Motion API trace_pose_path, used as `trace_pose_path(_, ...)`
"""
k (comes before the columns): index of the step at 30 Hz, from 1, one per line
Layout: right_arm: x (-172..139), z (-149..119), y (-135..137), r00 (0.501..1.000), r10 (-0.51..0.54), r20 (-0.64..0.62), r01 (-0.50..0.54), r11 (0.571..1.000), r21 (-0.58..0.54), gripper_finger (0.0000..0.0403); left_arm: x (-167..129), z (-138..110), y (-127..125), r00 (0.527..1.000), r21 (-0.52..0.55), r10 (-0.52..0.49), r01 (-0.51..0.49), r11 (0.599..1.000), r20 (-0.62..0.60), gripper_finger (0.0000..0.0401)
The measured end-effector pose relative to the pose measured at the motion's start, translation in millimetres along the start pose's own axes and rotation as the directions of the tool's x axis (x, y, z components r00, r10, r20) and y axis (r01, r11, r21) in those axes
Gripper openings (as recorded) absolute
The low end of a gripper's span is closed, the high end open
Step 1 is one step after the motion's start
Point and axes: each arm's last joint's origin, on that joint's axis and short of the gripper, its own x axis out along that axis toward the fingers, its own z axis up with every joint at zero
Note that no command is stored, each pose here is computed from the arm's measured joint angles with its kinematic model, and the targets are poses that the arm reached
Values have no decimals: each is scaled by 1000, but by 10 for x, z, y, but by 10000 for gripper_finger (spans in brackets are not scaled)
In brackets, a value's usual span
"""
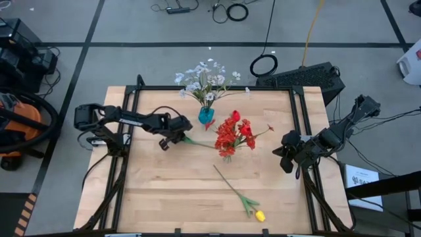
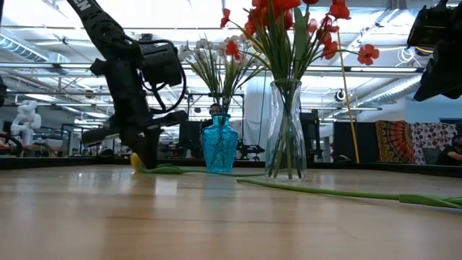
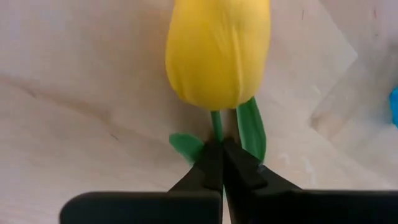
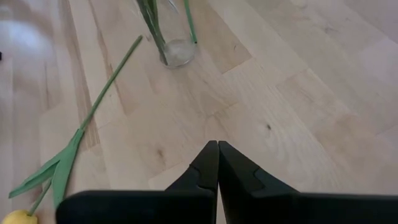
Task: Sort flowers into vase by color
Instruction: Put the top yellow tulip into the blue vase, then put the top yellow flower into the blue vase
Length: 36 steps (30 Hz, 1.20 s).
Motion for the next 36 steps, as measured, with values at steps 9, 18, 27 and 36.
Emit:
trace_pose_path(9, 0, 0, 0, 1000, 0, 0, 0, 1000, -10, 0, -388, 74, 57, 992, 242, -81, 56, 969, 95, 2)
trace_pose_path(18, 0, 0, 1, 1000, 0, -1, 0, 1000, 32, 0, -1003, 112, 82, 918, 424, -376, 293, 857, 127, 1)
trace_pose_path(27, 12, -2, 8, 1000, -7, 1, 7, 988, 155, 0, -1117, 126, 95, 892, 454, -432, 334, 826, 130, 13)
trace_pose_path(36, 73, 1, 46, 997, -65, 42, 53, 969, 241, 0, -940, 100, 43, 920, 542, -370, 246, 803, 131, 78)
